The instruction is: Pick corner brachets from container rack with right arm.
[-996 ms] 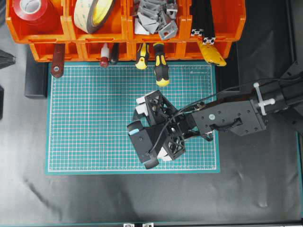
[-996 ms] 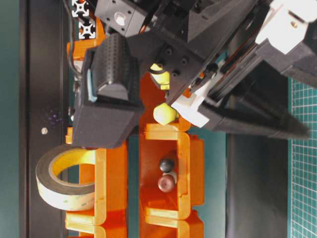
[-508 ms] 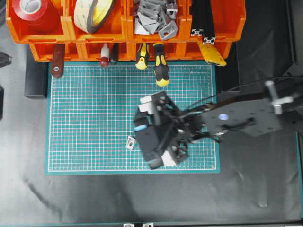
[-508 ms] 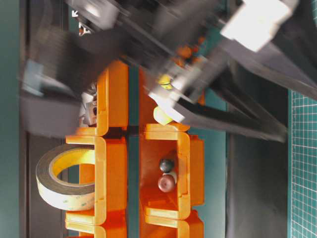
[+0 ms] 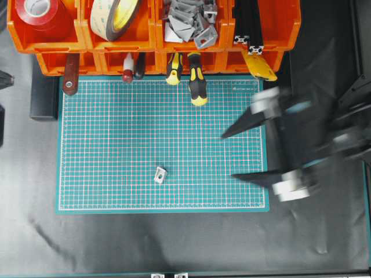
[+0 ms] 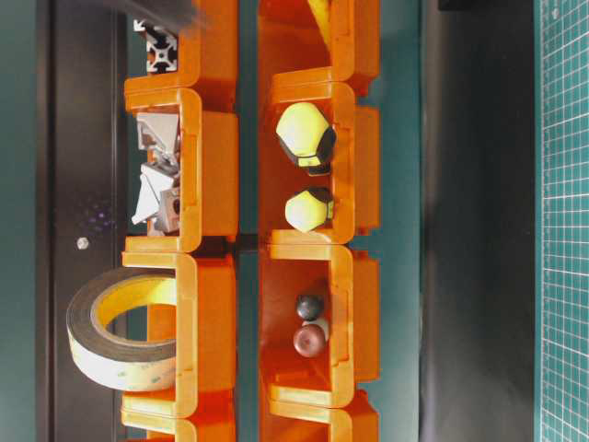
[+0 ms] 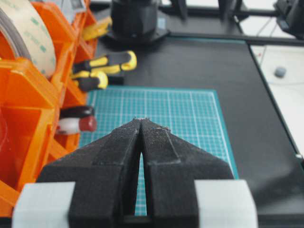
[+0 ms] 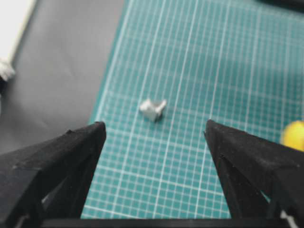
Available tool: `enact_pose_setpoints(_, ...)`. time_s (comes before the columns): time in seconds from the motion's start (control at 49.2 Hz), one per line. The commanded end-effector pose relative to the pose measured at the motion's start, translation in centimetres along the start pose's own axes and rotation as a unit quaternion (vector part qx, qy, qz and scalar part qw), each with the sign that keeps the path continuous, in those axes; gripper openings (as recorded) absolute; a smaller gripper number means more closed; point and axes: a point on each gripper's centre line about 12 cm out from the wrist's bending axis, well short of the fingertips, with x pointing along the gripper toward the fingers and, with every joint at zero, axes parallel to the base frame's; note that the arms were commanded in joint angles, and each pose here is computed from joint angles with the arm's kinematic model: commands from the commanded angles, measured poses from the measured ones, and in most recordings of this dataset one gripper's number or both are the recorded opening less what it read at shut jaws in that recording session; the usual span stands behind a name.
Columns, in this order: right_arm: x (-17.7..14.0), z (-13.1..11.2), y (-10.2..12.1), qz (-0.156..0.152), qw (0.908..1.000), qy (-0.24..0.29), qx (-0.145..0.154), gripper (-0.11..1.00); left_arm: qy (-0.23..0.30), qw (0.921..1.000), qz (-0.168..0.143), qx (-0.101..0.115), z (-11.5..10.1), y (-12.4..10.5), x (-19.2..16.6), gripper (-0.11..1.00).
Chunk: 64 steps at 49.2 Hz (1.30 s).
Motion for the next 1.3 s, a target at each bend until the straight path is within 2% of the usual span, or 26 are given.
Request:
enact_pose_setpoints(0.0, -3.5, 0.5, -0.5, 0.003, 0.9982, -0.060, 0.006, 0.81, -0.012, 0.9999, -0.003, 0.003, 1.3, -0.1, -0.3, 0.00)
enact_pose_setpoints(0.244, -10.6, -1.1, -2.2, -0.015, 0.9904, -0.135, 0.025, 0.79, -0.017, 0.9998, -0.003, 0.004, 1.4, -0.1, -0.6, 0.00)
enact_pose_setpoints(0.447, -13.8, -2.7, -3.1, -0.033, 0.9855, -0.162, 0.039, 0.77, -0.021, 0.9998, -0.004, 0.002, 1.5, -0.1, -0.9, 0.00)
enact_pose_setpoints(0.711, -14.6, -4.2, -3.8, -0.054, 0.9856, -0.152, 0.052, 0.78, -0.027, 0.9996, -0.002, 0.002, 1.7, -0.1, -1.1, 0.00)
enact_pose_setpoints(1.28, -15.1, -4.9, -4.5, -0.075, 0.9825, -0.159, 0.062, 0.78, -0.021, 0.9998, -0.002, 0.003, 1.4, -0.1, -1.1, 0.00)
